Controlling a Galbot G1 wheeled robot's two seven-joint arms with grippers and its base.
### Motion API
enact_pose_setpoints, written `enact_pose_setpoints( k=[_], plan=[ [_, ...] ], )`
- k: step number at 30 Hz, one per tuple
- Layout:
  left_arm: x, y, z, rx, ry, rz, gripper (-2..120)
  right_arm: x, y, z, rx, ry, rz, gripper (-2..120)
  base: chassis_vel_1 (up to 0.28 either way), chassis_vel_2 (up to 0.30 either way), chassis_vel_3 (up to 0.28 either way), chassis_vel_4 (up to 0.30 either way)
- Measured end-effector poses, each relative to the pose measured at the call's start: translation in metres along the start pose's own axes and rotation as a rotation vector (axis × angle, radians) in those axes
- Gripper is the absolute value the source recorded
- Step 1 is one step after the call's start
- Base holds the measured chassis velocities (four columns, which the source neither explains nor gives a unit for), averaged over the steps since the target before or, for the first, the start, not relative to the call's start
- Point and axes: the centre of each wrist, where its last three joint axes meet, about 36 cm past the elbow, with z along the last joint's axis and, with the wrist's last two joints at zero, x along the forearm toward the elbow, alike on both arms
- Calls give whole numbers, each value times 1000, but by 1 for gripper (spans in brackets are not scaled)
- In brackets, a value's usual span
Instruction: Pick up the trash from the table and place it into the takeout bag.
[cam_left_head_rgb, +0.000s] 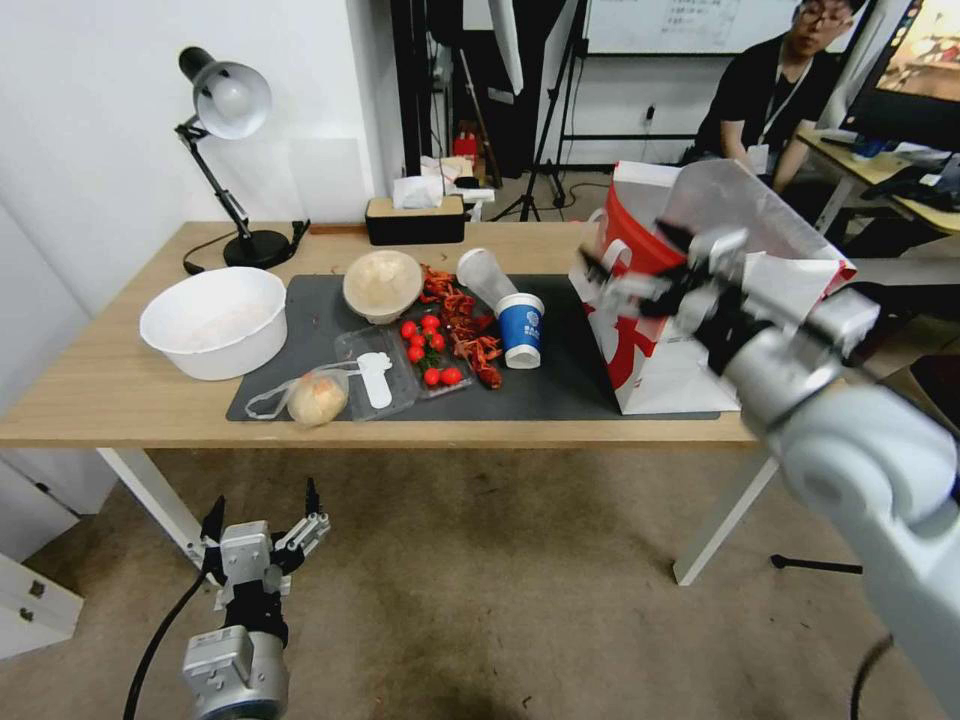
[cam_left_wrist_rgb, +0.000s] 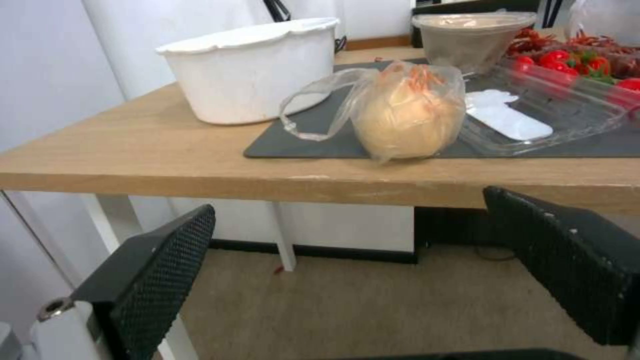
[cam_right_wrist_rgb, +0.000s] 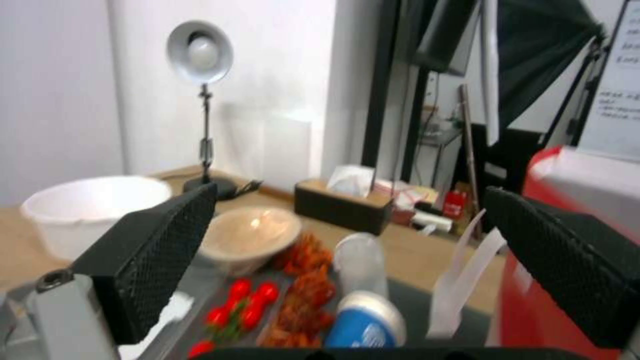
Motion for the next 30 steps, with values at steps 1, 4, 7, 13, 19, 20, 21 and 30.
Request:
enact_pose_setpoints(
  k=[1, 4, 7, 13, 19, 20, 21, 30],
  plan=[
    [0, 0, 0, 0, 0, 0, 100, 0, 0, 0, 0, 0, 0, 100, 0, 0, 0, 0],
    [0, -1, 0, 4, -1, 3, 100, 17, 10, 21, 16, 50, 29, 100, 0, 0, 0, 0],
    [0, -1, 1, 5, -3, 6, 100, 34, 17, 46, 30, 93, 92, 100, 0, 0, 0, 0],
    [0, 0, 3, 3, -2, 16, 100, 66, 38, 104, 33, 136, 279, 100, 0, 0, 0, 0],
    [1, 1, 4, -5, 0, 39, 100, 100, 78, 161, 18, 148, 414, 100, 0, 0, 0, 0],
    [1, 2, 4, -8, 1, 45, 100, 106, 84, 170, 25, 149, 423, 100, 0, 0, 0, 0],
    [2, 2, 4, -10, 1, 54, 100, 113, 93, 180, 26, 149, 433, 100, 0, 0, 0, 0],
    [3, 4, 6, -8, 7, 66, 100, 121, 104, 196, 0, 158, 443, 100, 0, 0, 0, 0]
  ],
)
